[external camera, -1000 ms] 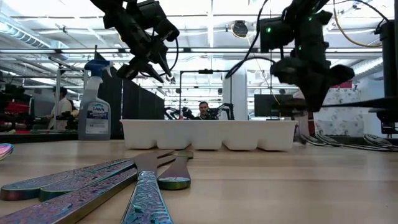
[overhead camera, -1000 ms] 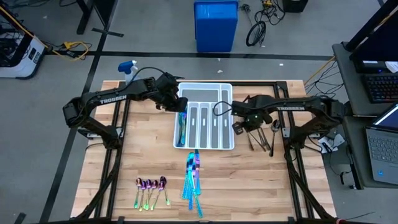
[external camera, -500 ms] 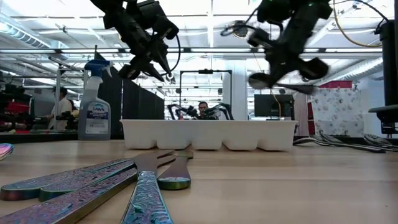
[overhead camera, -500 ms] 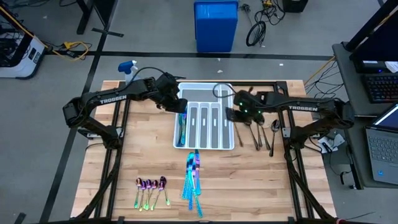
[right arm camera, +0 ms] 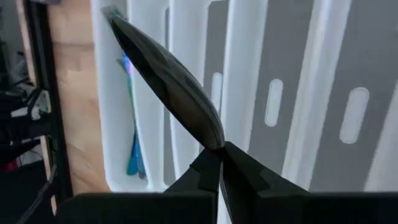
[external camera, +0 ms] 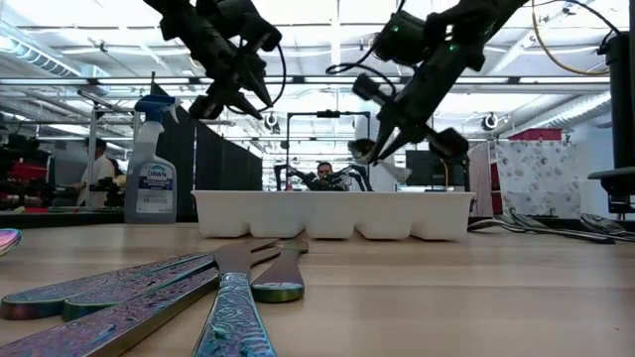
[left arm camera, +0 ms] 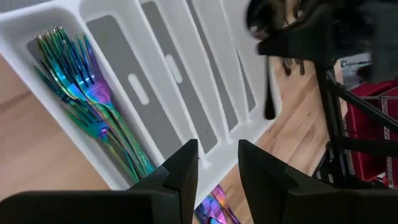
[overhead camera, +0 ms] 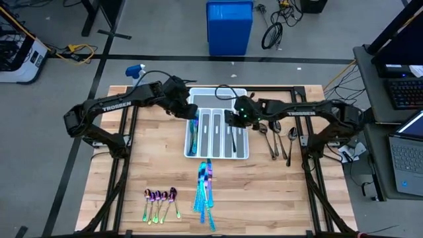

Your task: Sort silverware

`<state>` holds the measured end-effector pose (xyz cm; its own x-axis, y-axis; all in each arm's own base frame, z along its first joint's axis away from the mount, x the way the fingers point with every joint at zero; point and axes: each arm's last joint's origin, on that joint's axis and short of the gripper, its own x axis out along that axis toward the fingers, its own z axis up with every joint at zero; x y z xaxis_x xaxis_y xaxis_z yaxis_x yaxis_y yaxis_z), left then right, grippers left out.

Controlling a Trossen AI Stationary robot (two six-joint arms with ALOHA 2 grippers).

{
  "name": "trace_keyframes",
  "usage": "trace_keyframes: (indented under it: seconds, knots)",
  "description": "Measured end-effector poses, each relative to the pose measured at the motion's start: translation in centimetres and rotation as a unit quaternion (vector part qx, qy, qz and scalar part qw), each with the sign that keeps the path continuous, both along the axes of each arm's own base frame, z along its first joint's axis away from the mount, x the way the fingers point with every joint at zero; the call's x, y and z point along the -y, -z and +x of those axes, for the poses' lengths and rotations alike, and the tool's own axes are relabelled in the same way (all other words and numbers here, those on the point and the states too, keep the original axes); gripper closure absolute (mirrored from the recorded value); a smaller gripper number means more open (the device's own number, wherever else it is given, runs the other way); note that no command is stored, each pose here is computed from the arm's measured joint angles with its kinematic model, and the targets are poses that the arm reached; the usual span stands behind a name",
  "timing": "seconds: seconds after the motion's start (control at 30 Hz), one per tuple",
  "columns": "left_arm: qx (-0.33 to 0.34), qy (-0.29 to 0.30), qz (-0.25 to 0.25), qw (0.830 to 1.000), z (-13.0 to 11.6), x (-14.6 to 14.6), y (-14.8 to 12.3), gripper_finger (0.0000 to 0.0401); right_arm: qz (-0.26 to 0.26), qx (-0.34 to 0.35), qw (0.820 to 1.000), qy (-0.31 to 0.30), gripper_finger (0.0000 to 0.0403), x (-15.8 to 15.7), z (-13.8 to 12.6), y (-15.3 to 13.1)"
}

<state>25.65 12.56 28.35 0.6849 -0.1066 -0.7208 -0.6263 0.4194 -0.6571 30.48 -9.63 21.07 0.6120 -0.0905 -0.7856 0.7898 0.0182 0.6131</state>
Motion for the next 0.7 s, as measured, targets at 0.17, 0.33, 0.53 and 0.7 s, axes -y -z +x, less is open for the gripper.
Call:
trace_keyframes:
  seconds: [0.17,0.33,0.53,0.7]
  knots:
    - [0.005,0.003,0.005,1.000,-0.3,0.1,-0.4,0.0302,0.014,-0.011,1.000,0.014,0.0403,0.3,0.8,1.6]
    - [0.008,0.007,0.009,1.000,-0.5,0.2,-0.6,0.0302,0.025,-0.015,0.999,0.022,0.0403,0.3,1.4,2.7]
    - [0.014,0.007,0.014,1.000,-0.8,0.3,-1.0,0.0302,0.023,0.005,0.999,0.029,0.0403,0.4,1.8,2.7]
    - [0.015,0.008,0.015,1.000,-0.9,0.3,-1.1,0.0302,0.021,0.004,0.999,0.033,0.0403,0.5,1.8,2.7]
